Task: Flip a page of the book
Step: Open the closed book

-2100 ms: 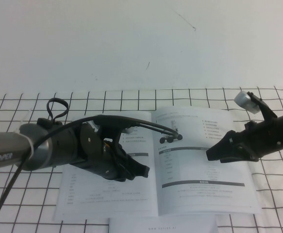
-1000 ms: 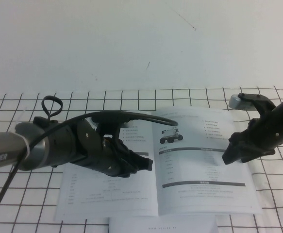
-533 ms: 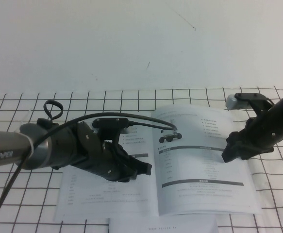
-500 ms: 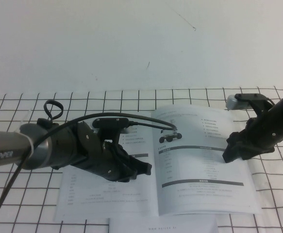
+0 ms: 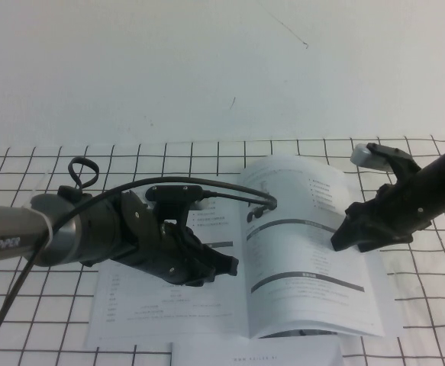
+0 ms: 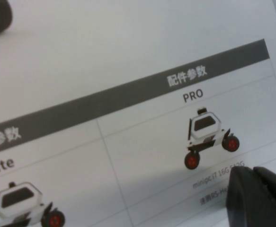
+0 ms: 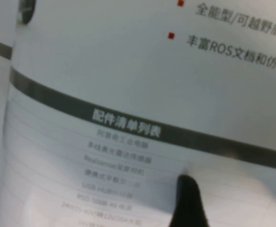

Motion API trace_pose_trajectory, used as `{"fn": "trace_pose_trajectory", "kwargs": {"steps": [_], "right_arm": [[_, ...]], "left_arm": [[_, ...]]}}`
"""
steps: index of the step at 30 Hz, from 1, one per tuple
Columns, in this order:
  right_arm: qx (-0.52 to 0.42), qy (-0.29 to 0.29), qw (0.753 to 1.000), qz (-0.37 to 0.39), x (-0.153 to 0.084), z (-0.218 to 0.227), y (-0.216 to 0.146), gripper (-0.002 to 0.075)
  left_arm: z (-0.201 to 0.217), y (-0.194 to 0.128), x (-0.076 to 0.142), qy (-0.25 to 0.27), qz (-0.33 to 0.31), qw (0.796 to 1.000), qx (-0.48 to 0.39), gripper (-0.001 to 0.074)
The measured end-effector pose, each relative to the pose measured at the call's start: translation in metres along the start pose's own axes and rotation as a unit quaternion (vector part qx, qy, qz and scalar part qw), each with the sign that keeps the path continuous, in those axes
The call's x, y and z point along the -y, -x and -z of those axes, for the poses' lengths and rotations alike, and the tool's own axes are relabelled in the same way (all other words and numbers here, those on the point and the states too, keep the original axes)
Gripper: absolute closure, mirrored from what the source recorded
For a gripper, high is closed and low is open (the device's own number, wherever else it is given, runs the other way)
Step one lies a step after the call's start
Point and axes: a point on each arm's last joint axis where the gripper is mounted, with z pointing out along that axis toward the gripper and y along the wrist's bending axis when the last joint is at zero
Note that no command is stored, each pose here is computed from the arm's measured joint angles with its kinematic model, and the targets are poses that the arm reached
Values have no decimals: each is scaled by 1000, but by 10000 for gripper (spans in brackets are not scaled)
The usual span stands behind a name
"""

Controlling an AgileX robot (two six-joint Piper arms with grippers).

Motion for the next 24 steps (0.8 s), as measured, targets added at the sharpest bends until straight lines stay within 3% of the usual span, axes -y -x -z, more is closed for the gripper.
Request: {"fn": "trace_pose_trajectory", "kwargs": {"steps": [24], "right_arm": [[56,165,985,-4,-29,4,10,270]], "left_arm": [[-1,0,0,0,0,1000,-1,737]]}}
